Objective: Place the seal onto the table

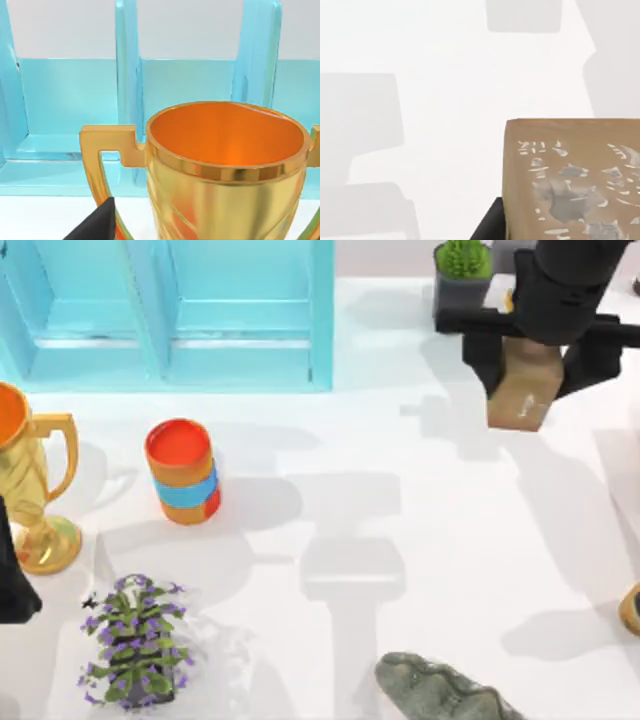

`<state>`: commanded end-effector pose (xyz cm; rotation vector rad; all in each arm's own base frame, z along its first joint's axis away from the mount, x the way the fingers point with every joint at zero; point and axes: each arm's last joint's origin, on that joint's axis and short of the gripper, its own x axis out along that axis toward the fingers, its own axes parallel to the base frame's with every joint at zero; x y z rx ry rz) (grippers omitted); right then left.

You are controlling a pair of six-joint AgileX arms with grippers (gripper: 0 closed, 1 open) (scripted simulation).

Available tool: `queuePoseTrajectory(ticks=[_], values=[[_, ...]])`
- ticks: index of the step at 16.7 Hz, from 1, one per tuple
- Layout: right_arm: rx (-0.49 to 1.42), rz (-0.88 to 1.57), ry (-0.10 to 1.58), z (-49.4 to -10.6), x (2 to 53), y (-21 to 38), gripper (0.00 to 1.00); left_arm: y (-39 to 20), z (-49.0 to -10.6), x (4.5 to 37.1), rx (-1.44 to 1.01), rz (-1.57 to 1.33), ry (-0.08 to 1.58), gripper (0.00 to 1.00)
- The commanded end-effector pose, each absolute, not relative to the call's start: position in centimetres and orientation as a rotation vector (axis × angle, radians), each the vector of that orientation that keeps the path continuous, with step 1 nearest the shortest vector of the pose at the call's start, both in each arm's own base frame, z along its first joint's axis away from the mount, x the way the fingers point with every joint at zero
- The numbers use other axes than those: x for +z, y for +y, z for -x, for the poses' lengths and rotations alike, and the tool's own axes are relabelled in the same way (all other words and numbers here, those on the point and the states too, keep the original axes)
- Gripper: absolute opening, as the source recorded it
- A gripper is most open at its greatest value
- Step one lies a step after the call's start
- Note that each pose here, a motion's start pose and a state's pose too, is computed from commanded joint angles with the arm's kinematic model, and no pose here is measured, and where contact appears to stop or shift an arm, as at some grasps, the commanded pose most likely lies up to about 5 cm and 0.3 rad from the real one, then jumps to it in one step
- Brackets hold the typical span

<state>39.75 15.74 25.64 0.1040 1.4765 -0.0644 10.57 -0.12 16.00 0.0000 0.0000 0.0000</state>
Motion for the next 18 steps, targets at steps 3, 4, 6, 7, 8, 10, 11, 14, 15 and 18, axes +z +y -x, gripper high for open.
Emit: queuePoseTrajectory(ticks=[3, 4, 6, 7, 8, 10, 11, 14, 15, 18], values=[[-0.03, -0.043, 1.542, -41.1, 20.5, 19.0, 0.0, -0.1, -10.6, 16.0, 0.0, 0.0, 0.0, 1.0], [-0.02, -0.027, 1.555, -41.3, 19.4, 19.6, 0.0, -0.1, -10.6, 16.0, 0.0, 0.0, 0.0, 1.0], [-0.01, -0.009, 1.569, -41.4, 18.3, 20.3, 0.0, -0.1, -10.6, 16.0, 0.0, 0.0, 0.0, 1.0], [-0.01, -0.009, 1.569, -41.4, 18.3, 20.3, 0.0, -0.1, -10.6, 16.0, 0.0, 0.0, 0.0, 1.0], [-0.01, -0.009, 1.569, -41.4, 18.3, 20.3, 0.0, -0.1, -10.6, 16.0, 0.0, 0.0, 0.0, 1.0], [-0.017, -0.013, 1.574, -41.5, 18.2, 20.1, 0.0, -0.1, -10.6, 16.0, 0.0, 0.0, 0.0, 1.0], [-0.018, -0.013, 1.575, -41.5, 18.1, 20.1, 0.0, -0.1, -10.6, 16.0, 0.0, 0.0, 0.0, 1.0], [-0.014, -0.012, 1.571, -41.5, 16.2, 20.2, 0.0, -0.1, -10.6, 16.0, 0.0, 0.0, 0.0, 1.0], [-0.01, -0.013, 1.565, -41.6, 15.4, 20.3, 0.0, -0.1, -10.6, 16.0, 0.0, 0.0, 0.0, 1.0], [-0.01, -0.009, 1.569, -41.4, 13.8, 20.3, 0.0, -0.1, -10.6, 16.0, 0.0, 0.0, 0.0, 1.0]])
